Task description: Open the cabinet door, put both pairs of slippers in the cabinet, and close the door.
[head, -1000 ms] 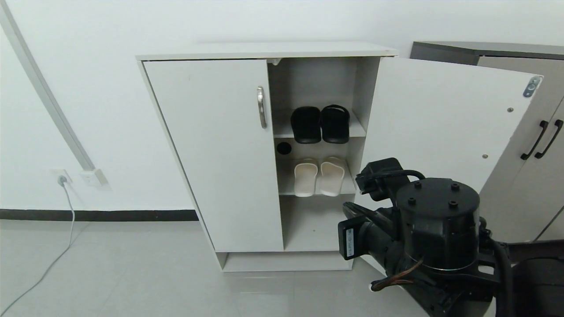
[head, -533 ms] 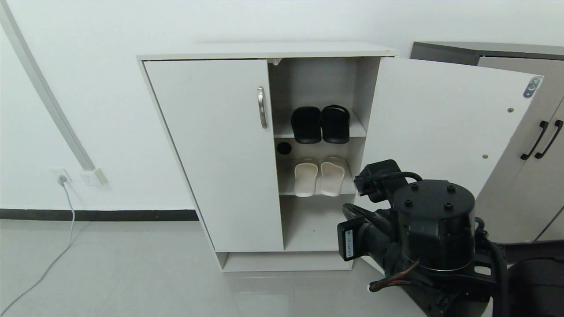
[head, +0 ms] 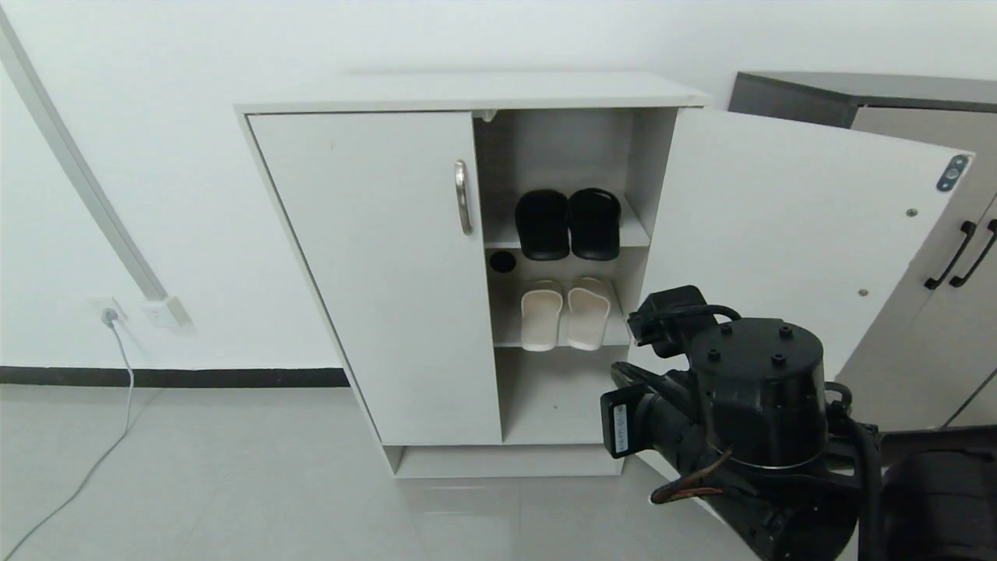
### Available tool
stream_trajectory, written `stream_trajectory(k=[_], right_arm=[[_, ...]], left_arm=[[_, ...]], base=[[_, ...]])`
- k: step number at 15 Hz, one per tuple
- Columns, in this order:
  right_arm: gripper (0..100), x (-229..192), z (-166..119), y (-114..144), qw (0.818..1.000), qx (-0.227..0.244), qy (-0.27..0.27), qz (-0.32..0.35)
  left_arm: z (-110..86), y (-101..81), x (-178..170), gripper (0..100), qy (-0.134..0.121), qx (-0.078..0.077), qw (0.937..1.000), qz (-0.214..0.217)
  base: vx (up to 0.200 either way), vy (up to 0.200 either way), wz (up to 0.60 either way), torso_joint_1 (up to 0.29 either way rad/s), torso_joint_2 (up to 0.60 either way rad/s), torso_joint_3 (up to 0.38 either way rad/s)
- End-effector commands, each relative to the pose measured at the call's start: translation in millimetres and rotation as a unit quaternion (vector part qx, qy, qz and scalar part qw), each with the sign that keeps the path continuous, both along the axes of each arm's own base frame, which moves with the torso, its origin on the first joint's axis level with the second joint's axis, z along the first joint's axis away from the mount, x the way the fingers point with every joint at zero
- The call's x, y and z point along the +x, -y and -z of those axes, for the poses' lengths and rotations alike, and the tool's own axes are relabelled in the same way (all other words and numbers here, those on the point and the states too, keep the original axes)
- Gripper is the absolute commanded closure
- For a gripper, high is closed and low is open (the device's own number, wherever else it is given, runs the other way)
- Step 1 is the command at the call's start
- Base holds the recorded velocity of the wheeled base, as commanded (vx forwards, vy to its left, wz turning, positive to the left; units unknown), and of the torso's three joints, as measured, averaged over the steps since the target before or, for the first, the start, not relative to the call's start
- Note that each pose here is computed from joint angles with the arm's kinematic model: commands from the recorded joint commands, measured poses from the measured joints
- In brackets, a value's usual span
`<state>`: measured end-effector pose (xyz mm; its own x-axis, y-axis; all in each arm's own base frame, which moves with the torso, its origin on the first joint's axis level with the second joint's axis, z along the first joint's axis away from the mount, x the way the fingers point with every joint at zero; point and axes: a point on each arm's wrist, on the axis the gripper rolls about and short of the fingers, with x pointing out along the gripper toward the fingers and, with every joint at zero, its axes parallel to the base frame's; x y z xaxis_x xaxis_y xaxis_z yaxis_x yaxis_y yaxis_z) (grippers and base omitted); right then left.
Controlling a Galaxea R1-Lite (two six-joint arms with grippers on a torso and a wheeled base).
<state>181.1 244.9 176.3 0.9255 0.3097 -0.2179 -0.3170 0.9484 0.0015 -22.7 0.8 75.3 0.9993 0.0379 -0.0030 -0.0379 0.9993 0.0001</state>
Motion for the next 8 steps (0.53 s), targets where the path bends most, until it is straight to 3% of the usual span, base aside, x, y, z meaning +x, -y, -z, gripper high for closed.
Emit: stream_trajectory(k=[1,8], right_arm=[[100,-0.9,1.6,-0.6,1.0,-0.002,-0.001,-0.002],[100,-1.0,3.7,-0.6,1.0,-0.005,-0.003,-0.002]], left_arm=[[-0.2,0.0,0.0,100,0.001,0.0,1.0,0.0],[-0.2,0.0,0.0,100,0.001,0.0,1.0,0.0]], base=[[0.0,0.0,0.0,0.061,-0.59,-0.373],[0.0,0.0,0.0,0.107,-0.49,-0.346]])
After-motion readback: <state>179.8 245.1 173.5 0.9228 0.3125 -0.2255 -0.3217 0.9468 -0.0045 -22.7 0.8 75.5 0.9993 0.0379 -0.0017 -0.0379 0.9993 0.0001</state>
